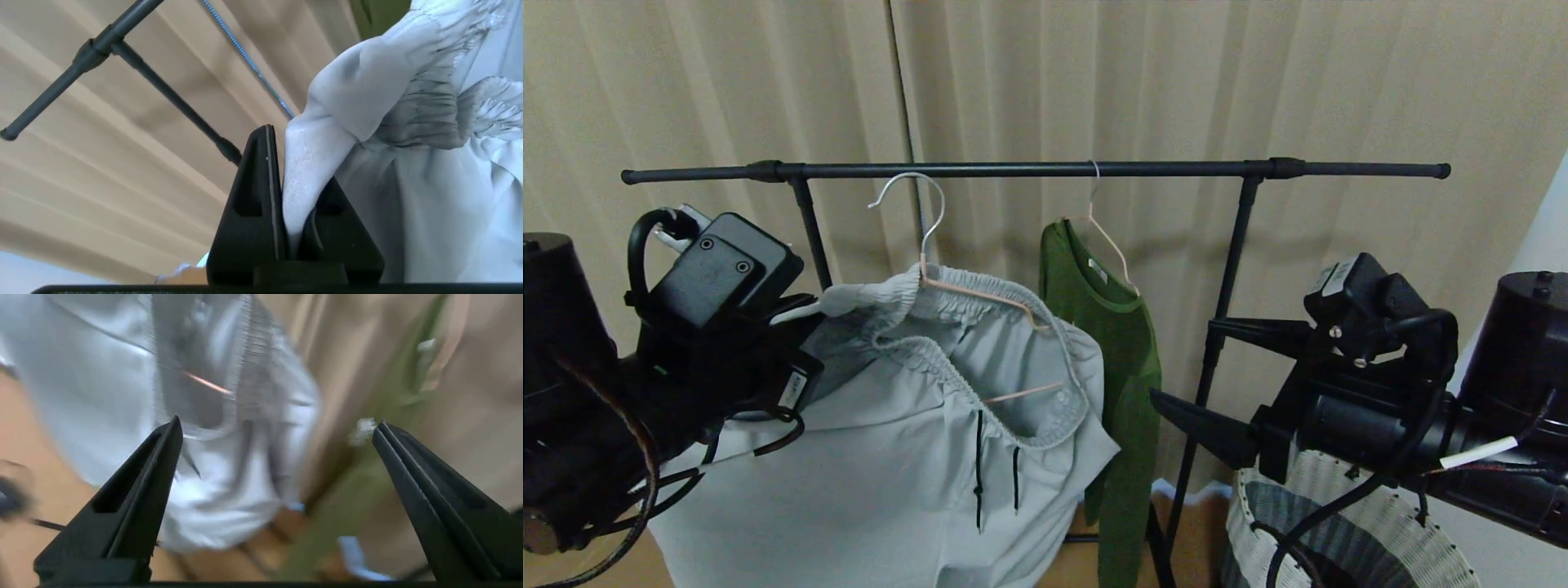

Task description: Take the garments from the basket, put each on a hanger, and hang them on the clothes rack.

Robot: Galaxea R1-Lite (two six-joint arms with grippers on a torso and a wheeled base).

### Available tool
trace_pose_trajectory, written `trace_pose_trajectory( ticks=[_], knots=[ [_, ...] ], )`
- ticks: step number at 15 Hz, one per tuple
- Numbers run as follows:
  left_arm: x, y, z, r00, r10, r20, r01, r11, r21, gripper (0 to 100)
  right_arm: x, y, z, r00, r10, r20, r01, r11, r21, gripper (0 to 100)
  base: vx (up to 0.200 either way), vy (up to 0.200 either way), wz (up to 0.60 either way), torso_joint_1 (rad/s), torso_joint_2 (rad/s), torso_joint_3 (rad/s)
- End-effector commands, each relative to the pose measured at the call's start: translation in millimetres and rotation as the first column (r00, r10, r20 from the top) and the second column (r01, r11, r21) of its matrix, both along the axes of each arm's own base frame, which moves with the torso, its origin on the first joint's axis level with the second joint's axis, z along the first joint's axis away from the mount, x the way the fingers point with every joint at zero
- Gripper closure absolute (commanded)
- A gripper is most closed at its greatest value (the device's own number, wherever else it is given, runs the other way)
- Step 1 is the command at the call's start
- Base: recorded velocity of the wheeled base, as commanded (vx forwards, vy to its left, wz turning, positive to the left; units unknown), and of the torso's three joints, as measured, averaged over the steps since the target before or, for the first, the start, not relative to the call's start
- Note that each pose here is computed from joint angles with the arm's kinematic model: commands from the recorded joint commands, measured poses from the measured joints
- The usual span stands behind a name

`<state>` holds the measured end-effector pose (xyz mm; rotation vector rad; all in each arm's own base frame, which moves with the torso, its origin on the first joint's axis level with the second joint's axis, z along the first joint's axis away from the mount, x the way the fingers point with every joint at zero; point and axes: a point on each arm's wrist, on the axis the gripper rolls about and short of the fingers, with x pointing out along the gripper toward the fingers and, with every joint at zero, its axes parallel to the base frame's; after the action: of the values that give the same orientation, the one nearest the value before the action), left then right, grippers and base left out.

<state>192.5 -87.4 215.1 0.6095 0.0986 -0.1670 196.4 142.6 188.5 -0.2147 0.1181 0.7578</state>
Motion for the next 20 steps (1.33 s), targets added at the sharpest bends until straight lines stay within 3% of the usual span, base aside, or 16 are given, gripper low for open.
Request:
trace_pose_trajectory(
  ticks=[1, 7, 12, 15, 20],
  knots=[
    [-2, -8, -2, 0.999, -0.035, 0.002, 0.035, 0.999, -0.001, 100, 8, -1, 5, 0.999, -0.014, 0.034, 0.014, 1.000, -0.014, 0, 0.000, 0.000, 0.00, 0.000, 0.00, 0.000],
    [6, -20, -8, 0.991, -0.131, 0.014, 0.131, 0.991, -0.015, 100, 26, 24, 11, 0.993, 0.044, 0.109, -0.036, 0.997, -0.073, 0, 0.000, 0.000, 0.00, 0.000, 0.00, 0.000],
    [10, -38, -13, 0.981, -0.191, 0.046, 0.192, 0.981, -0.029, 100, 29, 41, 8, 0.994, 0.087, 0.074, -0.079, 0.992, -0.102, 0, 0.000, 0.000, 0.00, 0.000, 0.00, 0.000],
    [4, -43, -15, 0.960, -0.277, 0.038, 0.278, 0.960, -0.033, 100, 39, 49, 3, 0.994, 0.085, 0.067, -0.077, 0.991, -0.110, 0, 0.000, 0.000, 0.00, 0.000, 0.00, 0.000],
    [-1, -48, -13, 0.949, -0.307, 0.076, 0.311, 0.949, -0.049, 100, 47, 55, -3, 0.995, 0.082, 0.056, -0.075, 0.990, -0.123, 0, 0.000, 0.000, 0.00, 0.000, 0.00, 0.000]
  ],
)
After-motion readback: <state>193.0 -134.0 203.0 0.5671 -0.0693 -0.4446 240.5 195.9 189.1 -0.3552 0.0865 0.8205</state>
